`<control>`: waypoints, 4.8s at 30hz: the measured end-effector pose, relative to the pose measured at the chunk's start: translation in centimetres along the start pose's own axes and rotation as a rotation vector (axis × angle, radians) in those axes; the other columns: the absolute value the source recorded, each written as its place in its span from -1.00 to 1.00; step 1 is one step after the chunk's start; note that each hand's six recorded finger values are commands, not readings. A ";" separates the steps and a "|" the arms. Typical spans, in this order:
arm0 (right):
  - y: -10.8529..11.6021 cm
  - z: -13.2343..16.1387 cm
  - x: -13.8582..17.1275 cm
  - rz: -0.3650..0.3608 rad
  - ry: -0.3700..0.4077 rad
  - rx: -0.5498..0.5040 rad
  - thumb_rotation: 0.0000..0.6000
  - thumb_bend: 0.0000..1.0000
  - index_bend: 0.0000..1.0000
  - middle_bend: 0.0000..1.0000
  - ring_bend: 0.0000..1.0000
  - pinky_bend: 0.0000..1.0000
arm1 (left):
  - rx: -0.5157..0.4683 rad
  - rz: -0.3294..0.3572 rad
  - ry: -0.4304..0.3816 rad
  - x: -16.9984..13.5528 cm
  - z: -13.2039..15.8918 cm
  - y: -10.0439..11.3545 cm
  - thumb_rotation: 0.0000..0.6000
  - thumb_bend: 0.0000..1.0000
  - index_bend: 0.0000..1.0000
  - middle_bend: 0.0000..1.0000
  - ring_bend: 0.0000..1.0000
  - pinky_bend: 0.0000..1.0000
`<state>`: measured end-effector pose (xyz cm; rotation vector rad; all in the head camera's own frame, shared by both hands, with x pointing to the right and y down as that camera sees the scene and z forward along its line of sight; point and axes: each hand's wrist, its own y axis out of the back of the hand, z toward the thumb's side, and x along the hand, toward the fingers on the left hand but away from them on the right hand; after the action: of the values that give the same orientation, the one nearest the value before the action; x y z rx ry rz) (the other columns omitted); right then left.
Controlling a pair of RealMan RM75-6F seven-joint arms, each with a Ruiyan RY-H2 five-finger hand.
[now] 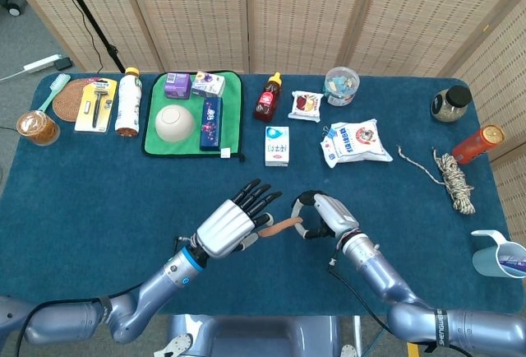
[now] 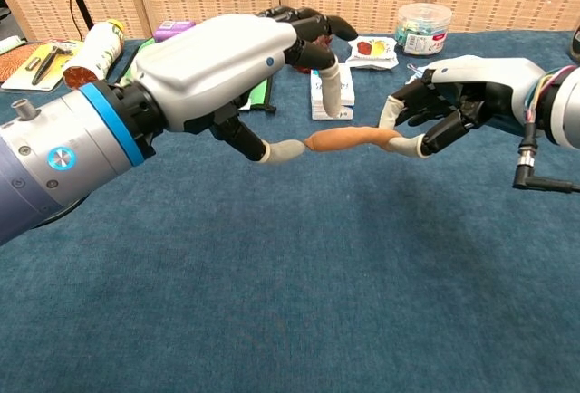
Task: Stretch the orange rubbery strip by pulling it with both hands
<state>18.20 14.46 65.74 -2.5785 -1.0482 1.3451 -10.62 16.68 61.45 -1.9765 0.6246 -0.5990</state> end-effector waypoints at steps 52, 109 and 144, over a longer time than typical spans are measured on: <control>0.0 -0.3 0.3 0.038 -0.007 -0.078 1.00 -0.07 0.32 -0.38 -0.66 -0.84 | -0.027 0.044 0.029 1.4 1.1 -1.0 1.00 -0.47 -0.08 -0.70 -0.84 -1.00; 1.6 -1.0 1.2 0.021 -0.003 -0.101 1.00 0.02 0.36 -0.35 -0.55 -0.78 | -0.045 0.076 0.081 2.4 -0.2 -0.6 1.00 -0.16 0.50 -0.39 -0.62 -1.00; 1.2 -0.9 1.3 0.034 -0.014 -0.072 1.00 0.03 0.37 -0.35 -0.53 -0.78 | 0.019 0.155 0.149 -1.4 -5.7 4.7 1.00 -0.15 0.53 -0.37 -0.61 -1.00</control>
<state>20.05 14.51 65.01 -2.6535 -1.0798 1.3588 -16.12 12.00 59.55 -1.8572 0.8521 -0.6571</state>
